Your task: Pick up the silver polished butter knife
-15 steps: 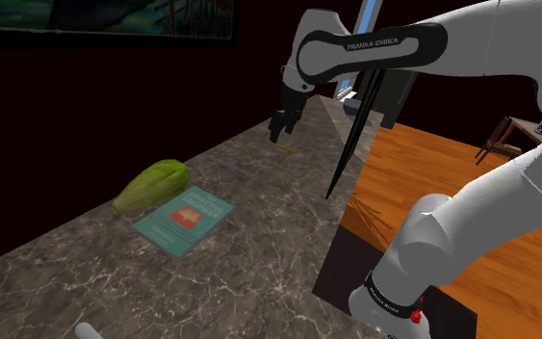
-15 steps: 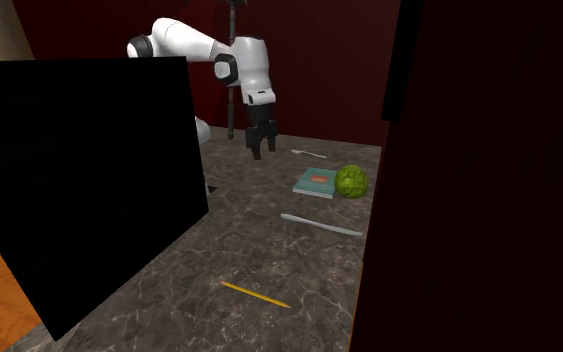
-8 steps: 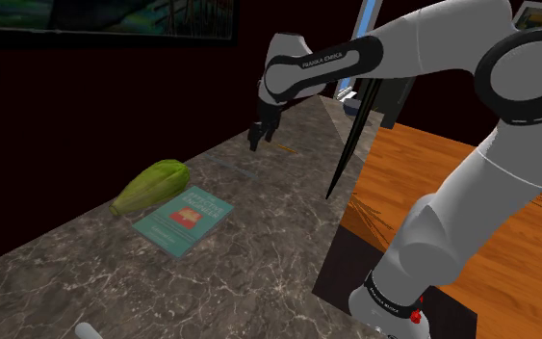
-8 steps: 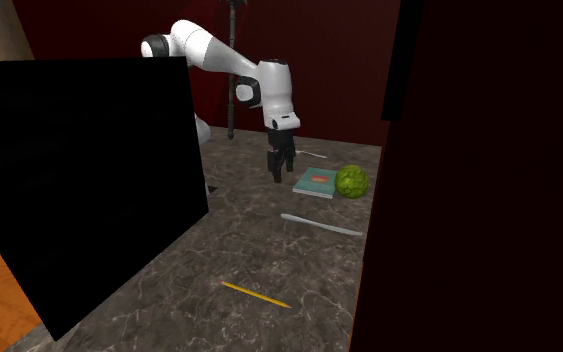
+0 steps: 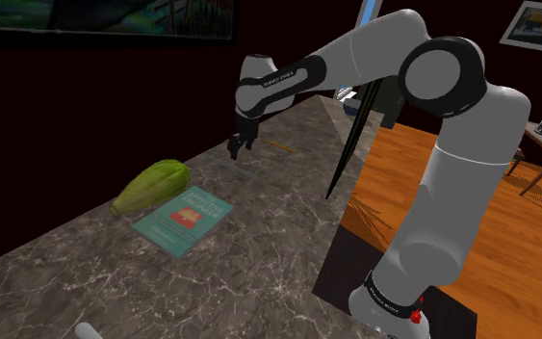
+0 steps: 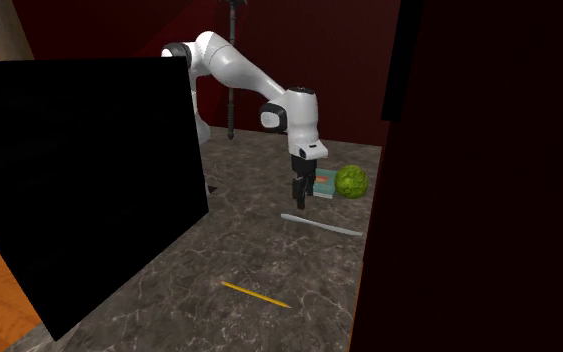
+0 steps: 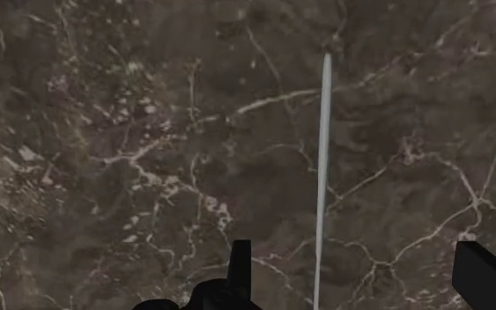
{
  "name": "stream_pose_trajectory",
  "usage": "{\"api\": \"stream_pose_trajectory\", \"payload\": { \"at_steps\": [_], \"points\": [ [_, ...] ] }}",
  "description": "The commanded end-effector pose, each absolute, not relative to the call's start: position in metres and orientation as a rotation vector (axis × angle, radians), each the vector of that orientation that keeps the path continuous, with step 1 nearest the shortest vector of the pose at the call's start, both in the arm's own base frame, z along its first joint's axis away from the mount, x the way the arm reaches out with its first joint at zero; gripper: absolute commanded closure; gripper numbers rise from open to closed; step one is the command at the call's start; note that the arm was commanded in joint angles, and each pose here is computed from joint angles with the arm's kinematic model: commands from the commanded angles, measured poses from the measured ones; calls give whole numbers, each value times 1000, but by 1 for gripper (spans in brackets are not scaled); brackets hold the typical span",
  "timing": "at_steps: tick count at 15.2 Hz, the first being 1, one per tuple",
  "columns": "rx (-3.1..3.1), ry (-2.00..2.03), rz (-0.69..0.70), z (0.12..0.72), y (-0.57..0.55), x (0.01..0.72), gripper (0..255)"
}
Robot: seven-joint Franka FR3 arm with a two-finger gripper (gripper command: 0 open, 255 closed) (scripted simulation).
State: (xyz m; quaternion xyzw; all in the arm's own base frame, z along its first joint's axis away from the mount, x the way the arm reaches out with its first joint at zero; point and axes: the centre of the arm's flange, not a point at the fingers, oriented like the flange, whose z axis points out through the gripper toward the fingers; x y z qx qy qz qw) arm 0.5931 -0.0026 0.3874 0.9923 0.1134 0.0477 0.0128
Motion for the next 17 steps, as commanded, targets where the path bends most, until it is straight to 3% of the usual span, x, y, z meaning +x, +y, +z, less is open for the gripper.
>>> {"api": "stream_pose_trajectory", "payload": {
  "at_steps": [1, 10, 11, 17],
  "points": [
    [3090, 365, 145, 371, -2, 609, 0],
    [3090, 365, 145, 331, -2, 609, 0],
    [3090, 364, 145, 332, -2, 608, 255],
    [3090, 364, 145, 332, -2, 608, 255]
  ]
}}
